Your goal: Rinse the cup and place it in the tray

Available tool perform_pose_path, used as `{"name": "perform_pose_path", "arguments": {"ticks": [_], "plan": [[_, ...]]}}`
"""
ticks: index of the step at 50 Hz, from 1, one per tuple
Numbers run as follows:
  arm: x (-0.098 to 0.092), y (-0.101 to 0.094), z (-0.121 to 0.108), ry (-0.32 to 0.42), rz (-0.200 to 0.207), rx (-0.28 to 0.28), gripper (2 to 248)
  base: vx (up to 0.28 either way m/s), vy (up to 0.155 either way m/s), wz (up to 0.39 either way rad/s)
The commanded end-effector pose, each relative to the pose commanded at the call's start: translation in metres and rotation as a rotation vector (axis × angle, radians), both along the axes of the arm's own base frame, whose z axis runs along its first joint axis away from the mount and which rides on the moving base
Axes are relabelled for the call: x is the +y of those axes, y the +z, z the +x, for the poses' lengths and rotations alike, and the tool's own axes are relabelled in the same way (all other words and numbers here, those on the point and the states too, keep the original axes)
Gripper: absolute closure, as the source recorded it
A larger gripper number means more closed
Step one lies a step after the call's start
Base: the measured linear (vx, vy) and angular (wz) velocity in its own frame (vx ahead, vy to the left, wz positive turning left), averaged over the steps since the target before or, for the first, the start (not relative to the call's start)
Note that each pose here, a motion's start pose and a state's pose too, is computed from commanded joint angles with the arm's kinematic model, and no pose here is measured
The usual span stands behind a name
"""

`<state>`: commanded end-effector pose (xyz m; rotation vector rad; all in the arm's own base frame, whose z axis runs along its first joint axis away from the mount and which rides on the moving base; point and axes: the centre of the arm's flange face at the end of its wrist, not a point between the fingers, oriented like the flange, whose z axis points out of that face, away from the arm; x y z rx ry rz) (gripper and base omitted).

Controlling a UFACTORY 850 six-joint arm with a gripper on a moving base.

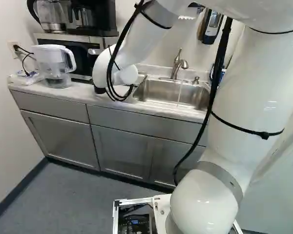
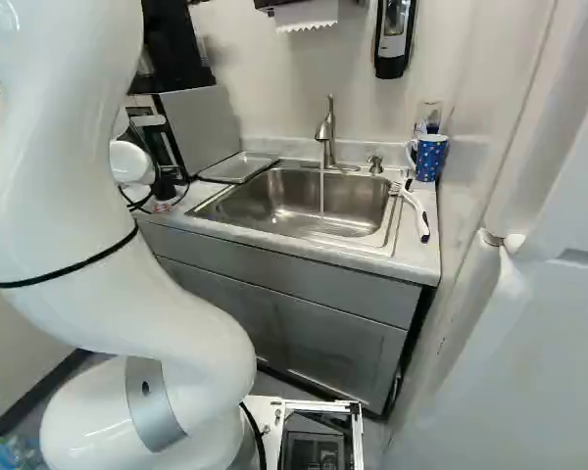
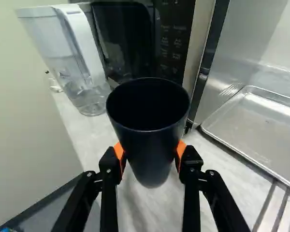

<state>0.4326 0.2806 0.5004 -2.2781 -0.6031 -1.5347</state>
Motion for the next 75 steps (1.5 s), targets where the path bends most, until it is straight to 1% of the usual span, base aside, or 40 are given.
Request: {"name": "perform_pose_path", "arguments": {"ticks": [34,75], "plan": [[-0.026,0.037,-0.007,-0.035,0.039,-0.061,129,0.000,0.000,0.000],[-0.053,0.037,0.005,-0.095,0.037,-0.062,129,0.000,0.000,0.000]]}}
